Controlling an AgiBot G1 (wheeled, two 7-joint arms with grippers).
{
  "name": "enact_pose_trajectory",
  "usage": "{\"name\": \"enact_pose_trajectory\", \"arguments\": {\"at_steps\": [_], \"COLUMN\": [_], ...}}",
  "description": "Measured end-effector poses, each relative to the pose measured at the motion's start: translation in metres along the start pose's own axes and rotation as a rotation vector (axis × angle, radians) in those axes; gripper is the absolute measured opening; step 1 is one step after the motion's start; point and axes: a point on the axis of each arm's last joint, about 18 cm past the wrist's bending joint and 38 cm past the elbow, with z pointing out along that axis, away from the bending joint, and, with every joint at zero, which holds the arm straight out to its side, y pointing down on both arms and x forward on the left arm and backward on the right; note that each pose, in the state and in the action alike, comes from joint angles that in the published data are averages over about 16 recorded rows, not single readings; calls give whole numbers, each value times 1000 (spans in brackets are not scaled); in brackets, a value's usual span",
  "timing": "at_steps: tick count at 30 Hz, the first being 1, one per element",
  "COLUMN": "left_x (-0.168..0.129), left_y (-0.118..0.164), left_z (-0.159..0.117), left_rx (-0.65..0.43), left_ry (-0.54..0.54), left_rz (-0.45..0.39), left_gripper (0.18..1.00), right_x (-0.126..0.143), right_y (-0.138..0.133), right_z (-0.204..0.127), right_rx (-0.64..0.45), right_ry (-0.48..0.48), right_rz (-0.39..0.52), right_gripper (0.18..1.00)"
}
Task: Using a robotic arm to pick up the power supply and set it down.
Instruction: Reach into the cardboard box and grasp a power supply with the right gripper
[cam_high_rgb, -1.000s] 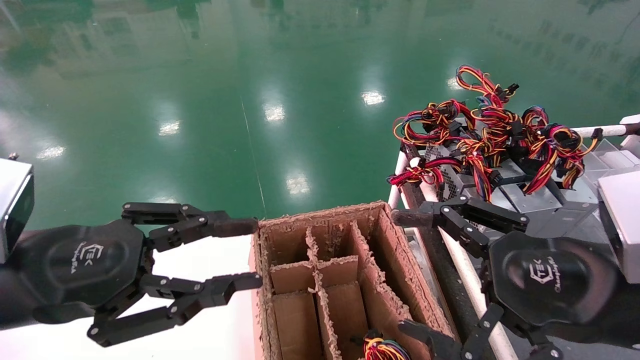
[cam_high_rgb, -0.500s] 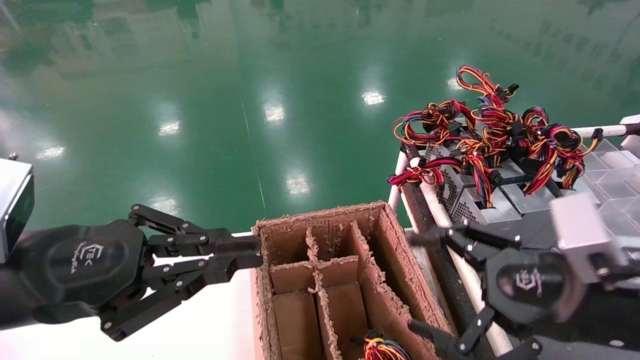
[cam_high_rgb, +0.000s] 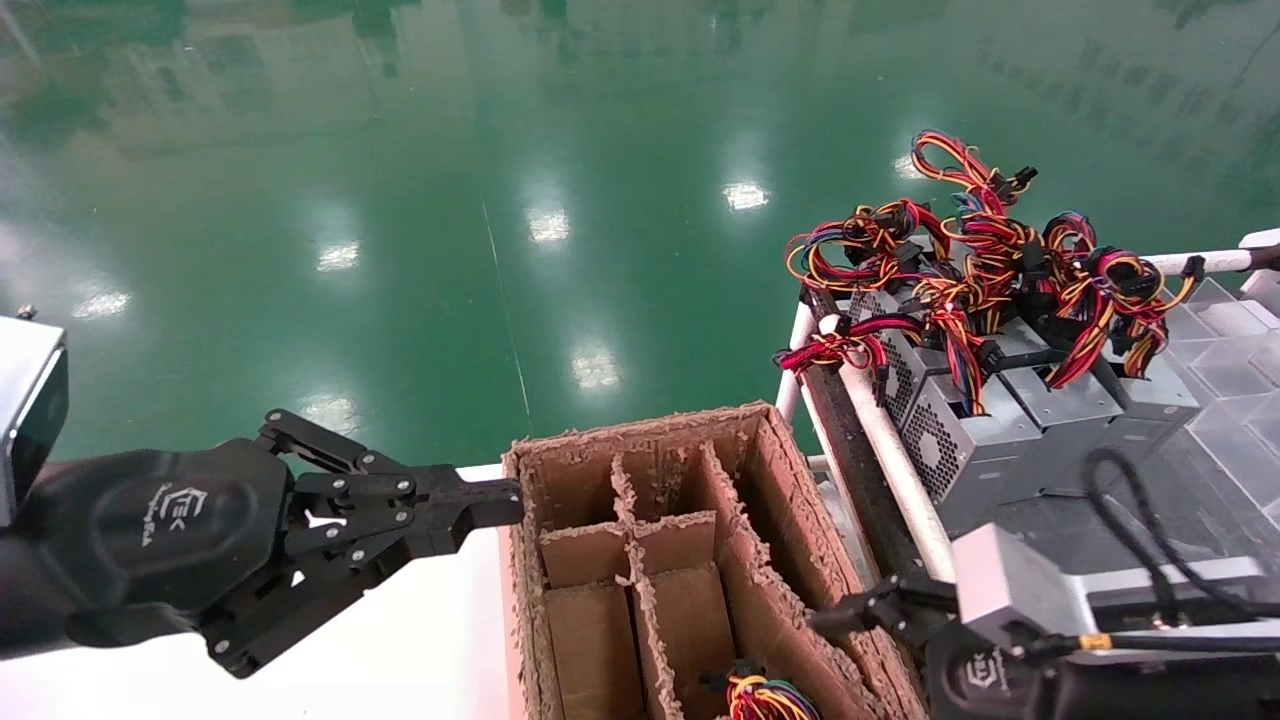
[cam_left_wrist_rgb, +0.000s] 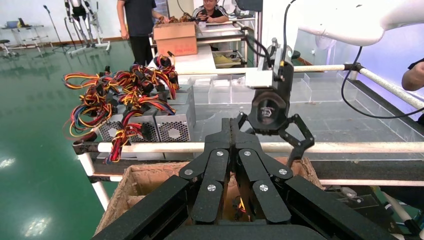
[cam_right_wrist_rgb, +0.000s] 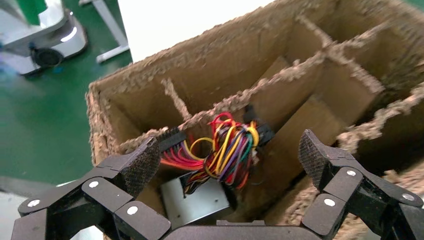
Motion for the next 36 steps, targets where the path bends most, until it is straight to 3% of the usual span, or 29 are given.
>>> {"name": "enact_pose_trajectory", "arguments": {"at_steps": [17,25,36], "left_x": [0,0,0], "left_y": [0,0,0], "left_z": [0,0,0], "left_rx": [0,0,0], "left_ry": [0,0,0], "left_rz": [0,0,0], "left_gripper": [214,281,490], "right_x": [9,9,10], "right_y": [22,26,29], "right_z": [23,27,30], "right_rx": [-67,-70,-68], "right_ry": [-40,-49,-52], "right_rz": [23,34,53], "right_gripper": [943,826,581]}}
